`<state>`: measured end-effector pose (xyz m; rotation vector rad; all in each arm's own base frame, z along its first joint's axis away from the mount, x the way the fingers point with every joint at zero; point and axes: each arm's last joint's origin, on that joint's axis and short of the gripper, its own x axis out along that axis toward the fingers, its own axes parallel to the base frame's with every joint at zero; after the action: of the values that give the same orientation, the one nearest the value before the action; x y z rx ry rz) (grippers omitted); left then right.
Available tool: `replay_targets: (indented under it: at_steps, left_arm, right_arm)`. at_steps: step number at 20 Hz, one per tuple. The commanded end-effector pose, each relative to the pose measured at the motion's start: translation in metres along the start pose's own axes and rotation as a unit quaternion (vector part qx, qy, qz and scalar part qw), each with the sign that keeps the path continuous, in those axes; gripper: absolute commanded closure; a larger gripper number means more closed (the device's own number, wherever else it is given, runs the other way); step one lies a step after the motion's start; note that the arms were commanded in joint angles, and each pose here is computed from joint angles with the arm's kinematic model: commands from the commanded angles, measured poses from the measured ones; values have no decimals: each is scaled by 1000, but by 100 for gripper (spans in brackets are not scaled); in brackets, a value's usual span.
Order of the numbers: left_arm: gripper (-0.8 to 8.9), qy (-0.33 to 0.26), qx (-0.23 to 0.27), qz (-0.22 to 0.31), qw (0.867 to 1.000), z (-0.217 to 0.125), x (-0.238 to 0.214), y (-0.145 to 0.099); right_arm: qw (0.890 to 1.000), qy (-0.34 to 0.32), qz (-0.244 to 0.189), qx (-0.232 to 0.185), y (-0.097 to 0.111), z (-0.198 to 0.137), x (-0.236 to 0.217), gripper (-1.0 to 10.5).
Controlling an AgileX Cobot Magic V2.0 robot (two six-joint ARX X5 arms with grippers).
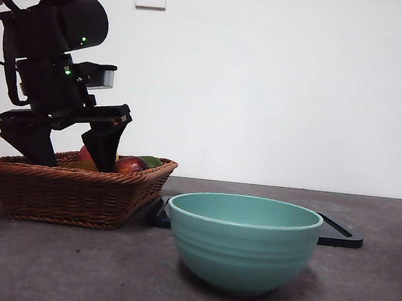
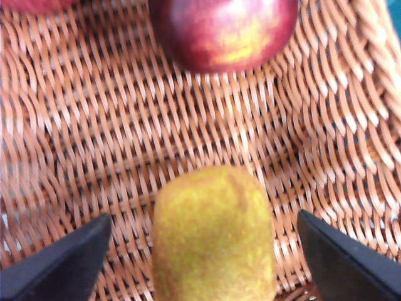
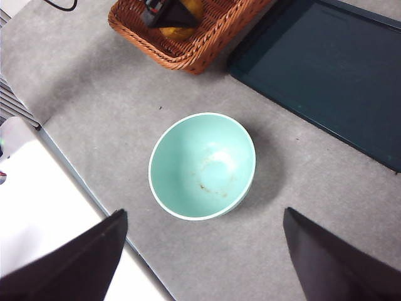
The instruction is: Pick up the wifruite, put it on the bowl, pick up the plate, put it on desk
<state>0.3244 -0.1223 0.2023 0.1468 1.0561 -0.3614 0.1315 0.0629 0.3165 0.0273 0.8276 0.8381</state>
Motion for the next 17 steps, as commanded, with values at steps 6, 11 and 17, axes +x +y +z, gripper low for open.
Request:
replay_targets:
  at_steps: [6, 11, 17]
  left_arm:
    - [547, 1, 6, 0, 1000, 4, 2, -2]
    - [577, -7, 4, -1, 1000, 5, -4, -2]
    - [577, -74, 21, -23, 997, 9, -59, -17]
  right_arm:
    - [1000, -8, 3, -6, 2, 5, -2, 549]
    - [1000, -8, 3, -6, 2, 5, -2, 549]
    - [1000, -8, 3, -7, 2, 5, -2, 549]
